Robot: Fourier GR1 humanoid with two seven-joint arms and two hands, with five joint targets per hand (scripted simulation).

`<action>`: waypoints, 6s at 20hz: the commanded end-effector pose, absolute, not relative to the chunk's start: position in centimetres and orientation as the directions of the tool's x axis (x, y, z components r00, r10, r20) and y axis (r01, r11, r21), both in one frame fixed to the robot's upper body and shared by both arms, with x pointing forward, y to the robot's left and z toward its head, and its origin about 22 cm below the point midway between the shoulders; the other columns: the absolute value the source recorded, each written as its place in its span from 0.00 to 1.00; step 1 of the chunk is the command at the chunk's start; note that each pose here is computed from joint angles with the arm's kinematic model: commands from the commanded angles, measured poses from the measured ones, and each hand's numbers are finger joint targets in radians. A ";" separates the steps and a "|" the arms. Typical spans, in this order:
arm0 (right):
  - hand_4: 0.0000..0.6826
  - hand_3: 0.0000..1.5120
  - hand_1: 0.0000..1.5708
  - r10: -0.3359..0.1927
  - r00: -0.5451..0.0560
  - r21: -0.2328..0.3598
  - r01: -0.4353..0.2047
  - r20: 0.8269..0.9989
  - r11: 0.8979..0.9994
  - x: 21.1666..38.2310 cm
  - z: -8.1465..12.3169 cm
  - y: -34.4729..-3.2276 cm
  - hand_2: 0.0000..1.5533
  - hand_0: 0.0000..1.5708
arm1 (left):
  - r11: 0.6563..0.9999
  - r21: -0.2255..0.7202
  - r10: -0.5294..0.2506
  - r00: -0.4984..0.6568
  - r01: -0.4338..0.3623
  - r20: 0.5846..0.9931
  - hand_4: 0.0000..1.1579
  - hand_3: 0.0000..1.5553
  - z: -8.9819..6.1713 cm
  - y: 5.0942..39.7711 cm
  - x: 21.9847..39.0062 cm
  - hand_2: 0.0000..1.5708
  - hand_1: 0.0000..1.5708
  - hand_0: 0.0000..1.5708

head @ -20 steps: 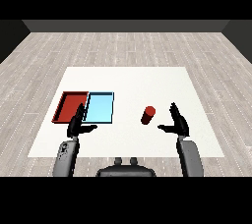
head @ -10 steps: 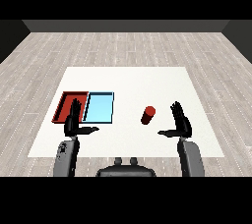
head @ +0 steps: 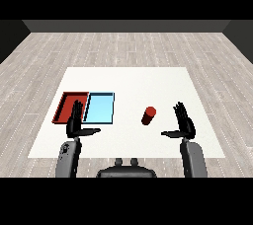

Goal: Pick the red can and put it in the red box

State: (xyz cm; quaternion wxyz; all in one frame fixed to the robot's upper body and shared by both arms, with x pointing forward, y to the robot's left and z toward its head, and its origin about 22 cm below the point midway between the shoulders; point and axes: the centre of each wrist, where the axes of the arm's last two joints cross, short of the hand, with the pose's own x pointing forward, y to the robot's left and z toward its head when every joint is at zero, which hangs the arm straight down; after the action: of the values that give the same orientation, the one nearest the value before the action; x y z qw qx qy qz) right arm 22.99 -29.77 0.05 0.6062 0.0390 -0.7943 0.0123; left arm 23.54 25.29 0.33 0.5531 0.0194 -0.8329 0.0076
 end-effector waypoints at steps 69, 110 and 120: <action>0.00 0.00 0.00 -0.241 -0.104 0.230 -0.105 0.965 0.967 32.8 -7.3 -21.0 0.00 0.00 | 0.998 -0.031 0.010 -0.392 -0.046 0.920 0.00 0.00 1.5 25.8 21.5 0.00 0.00 0.00; 0.95 0.93 0.91 -0.068 -0.261 0.052 -0.067 0.963 0.996 31.6 -0.4 -18.0 0.92 0.91 | 1.000 0.026 -0.022 -0.368 0.006 0.930 0.00 0.00 2.3 21.0 23.6 0.00 0.00 0.00; 0.95 0.94 0.91 -0.087 -0.289 0.069 -0.070 0.953 0.995 31.4 1.1 -15.8 0.93 0.91 | 0.985 -0.006 0.058 -0.301 0.170 0.952 0.00 0.00 1.8 17.4 25.9 0.00 0.00 0.00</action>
State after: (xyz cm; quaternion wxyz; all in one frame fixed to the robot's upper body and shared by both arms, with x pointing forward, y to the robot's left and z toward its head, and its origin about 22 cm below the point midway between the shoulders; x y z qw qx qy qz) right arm 31.22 -17.16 0.21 0.5980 0.0465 -0.8001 -0.0048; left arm 25.60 19.13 1.76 0.5789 -0.0534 -0.8128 -0.0378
